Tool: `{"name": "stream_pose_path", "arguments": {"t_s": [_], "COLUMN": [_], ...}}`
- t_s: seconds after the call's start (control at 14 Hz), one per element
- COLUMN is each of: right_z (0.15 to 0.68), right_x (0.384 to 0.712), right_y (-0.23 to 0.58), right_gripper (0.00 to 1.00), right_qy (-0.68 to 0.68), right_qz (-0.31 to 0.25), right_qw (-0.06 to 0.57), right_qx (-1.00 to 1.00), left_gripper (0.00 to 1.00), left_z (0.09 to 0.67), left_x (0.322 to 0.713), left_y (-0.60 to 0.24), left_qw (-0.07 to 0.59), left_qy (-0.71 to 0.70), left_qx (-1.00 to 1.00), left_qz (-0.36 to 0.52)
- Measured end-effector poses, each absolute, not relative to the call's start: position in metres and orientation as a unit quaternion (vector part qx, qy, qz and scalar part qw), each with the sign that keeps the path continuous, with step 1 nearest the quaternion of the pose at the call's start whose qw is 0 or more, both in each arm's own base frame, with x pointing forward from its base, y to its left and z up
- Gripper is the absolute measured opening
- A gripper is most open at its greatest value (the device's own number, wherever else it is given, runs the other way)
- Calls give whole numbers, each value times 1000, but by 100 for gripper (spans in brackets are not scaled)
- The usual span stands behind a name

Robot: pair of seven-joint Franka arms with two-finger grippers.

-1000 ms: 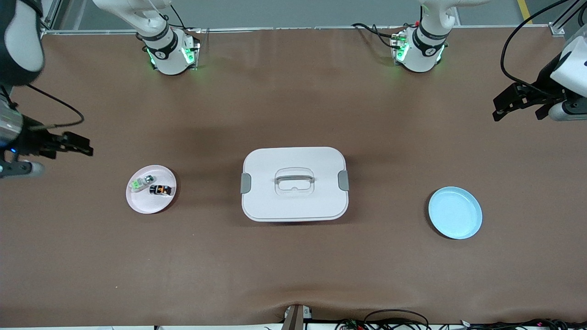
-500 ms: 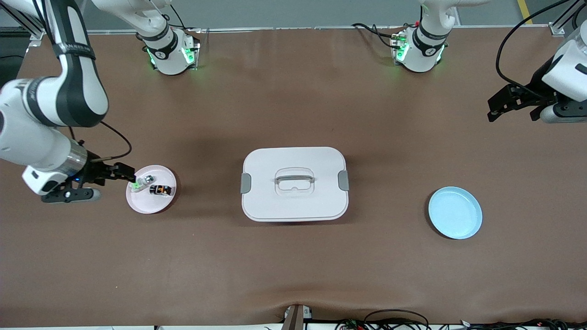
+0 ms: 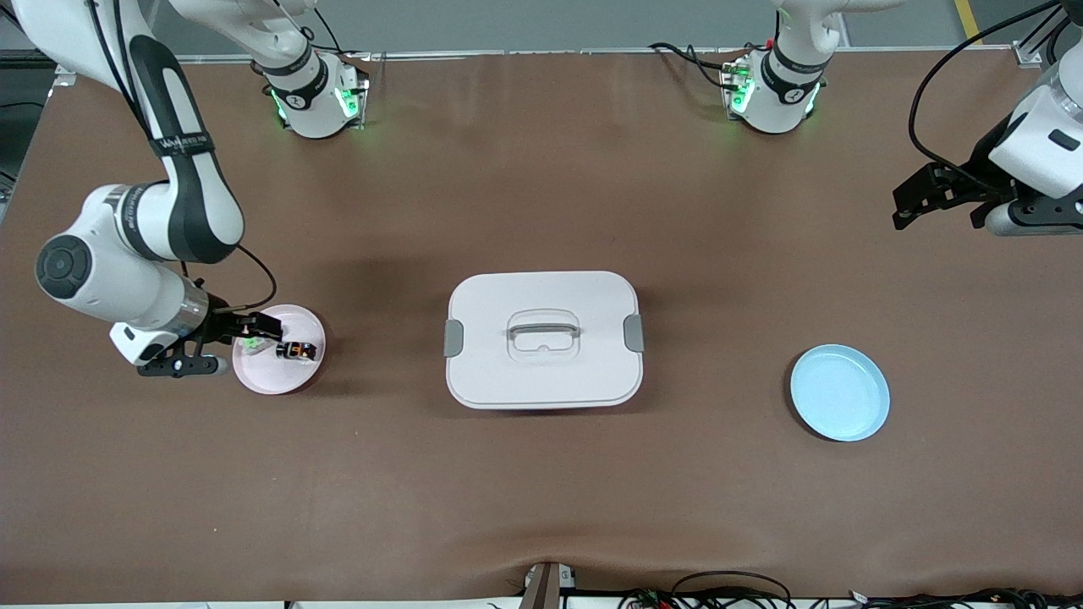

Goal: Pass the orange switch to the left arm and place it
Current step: 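Lower the right gripper over the pink plate toward the orange switch, then grasp the orange-and-black switch with the right gripper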

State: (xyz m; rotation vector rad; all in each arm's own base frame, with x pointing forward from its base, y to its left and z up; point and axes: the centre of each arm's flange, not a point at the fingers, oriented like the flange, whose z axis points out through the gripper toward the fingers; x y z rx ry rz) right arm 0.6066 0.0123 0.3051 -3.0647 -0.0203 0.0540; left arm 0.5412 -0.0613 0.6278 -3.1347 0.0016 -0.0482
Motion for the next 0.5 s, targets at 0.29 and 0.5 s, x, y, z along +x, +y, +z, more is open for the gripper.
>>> {"name": "stream_pose_path", "arguments": {"t_s": [0.29,0.5], "right_z": [260,239], "right_x": [611,612], "right_y": [10,10], "right_gripper": [100,100], "right_qy": [-3,-3], "right_qz": [10,7], "right_qw": [29,25], "right_qx": [-1000,-1000], "left_gripper": [100,100], "left_z": [628,628], "left_x": [541,541], "left_y": [-61,-61], "left_qw": [3,3], "left_qy": [1,1], "left_qx": [-1000,-1000], "left_qz": [-16,-15]}}
